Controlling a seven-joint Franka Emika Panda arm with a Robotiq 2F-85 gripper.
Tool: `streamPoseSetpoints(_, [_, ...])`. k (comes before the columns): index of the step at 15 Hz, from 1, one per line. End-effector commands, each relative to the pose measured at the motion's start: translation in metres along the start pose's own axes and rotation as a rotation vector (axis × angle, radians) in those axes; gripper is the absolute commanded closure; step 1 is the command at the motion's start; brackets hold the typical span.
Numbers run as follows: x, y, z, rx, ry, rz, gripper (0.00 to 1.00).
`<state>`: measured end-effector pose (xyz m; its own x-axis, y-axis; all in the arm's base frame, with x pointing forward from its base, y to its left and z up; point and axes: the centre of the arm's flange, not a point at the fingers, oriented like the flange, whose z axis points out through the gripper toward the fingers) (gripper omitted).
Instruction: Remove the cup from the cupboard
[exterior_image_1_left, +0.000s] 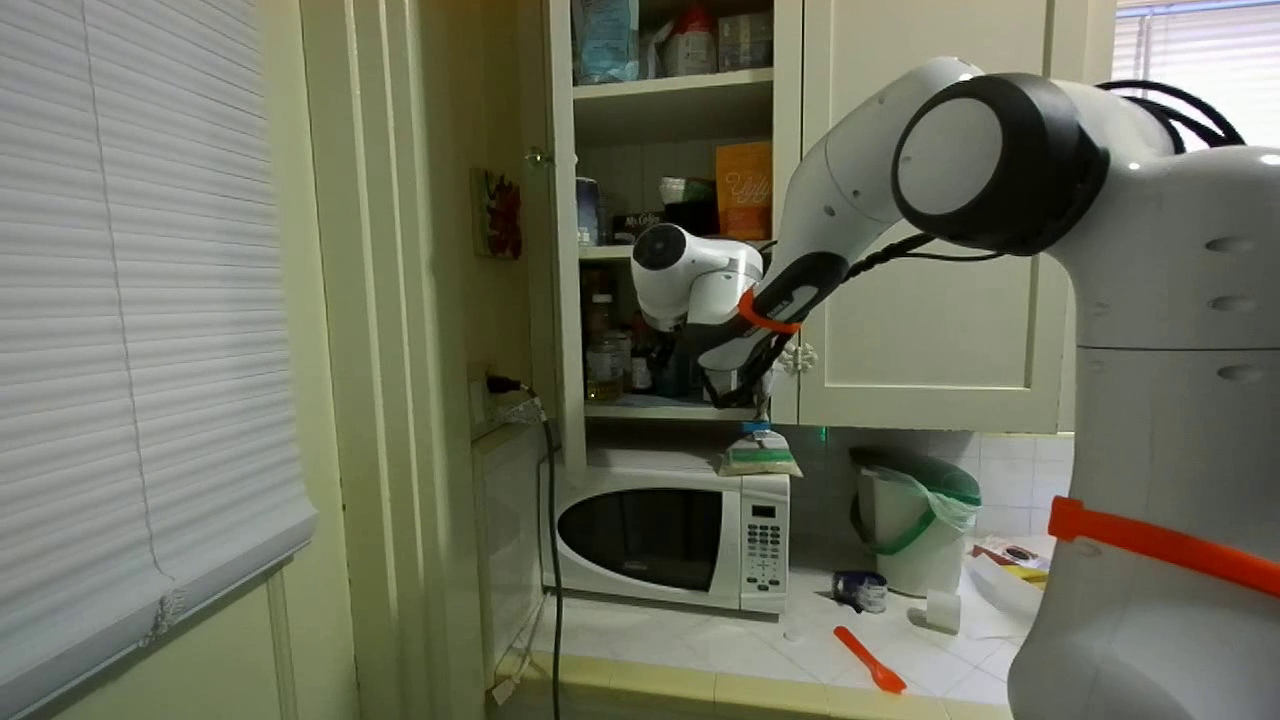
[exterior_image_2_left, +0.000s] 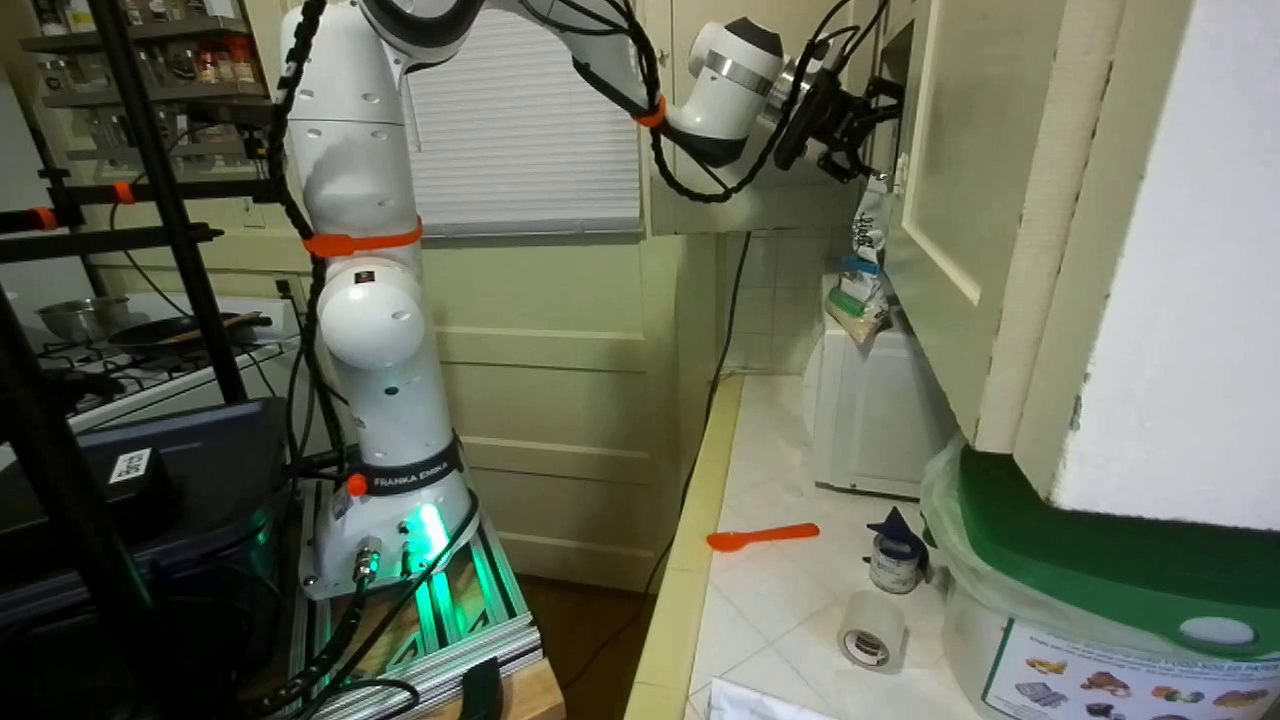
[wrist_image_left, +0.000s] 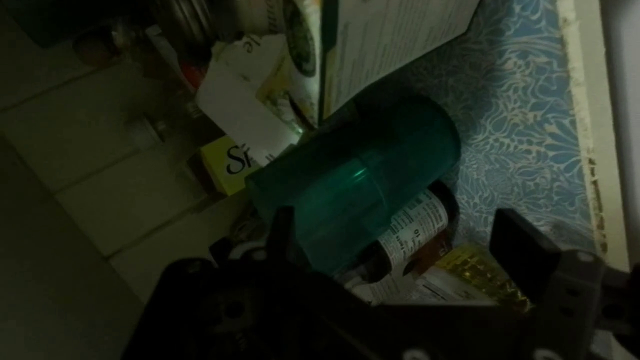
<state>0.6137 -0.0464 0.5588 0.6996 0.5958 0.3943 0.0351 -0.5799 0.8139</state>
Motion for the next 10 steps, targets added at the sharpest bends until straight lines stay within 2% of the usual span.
streamPoseSetpoints(1, [0.01,-0.002,0.017,-0.013,0.055,-0.013,0.0])
streamPoseSetpoints(10, [0.016,-0.004,0.034,-0.035,0.127,-0.04,0.0])
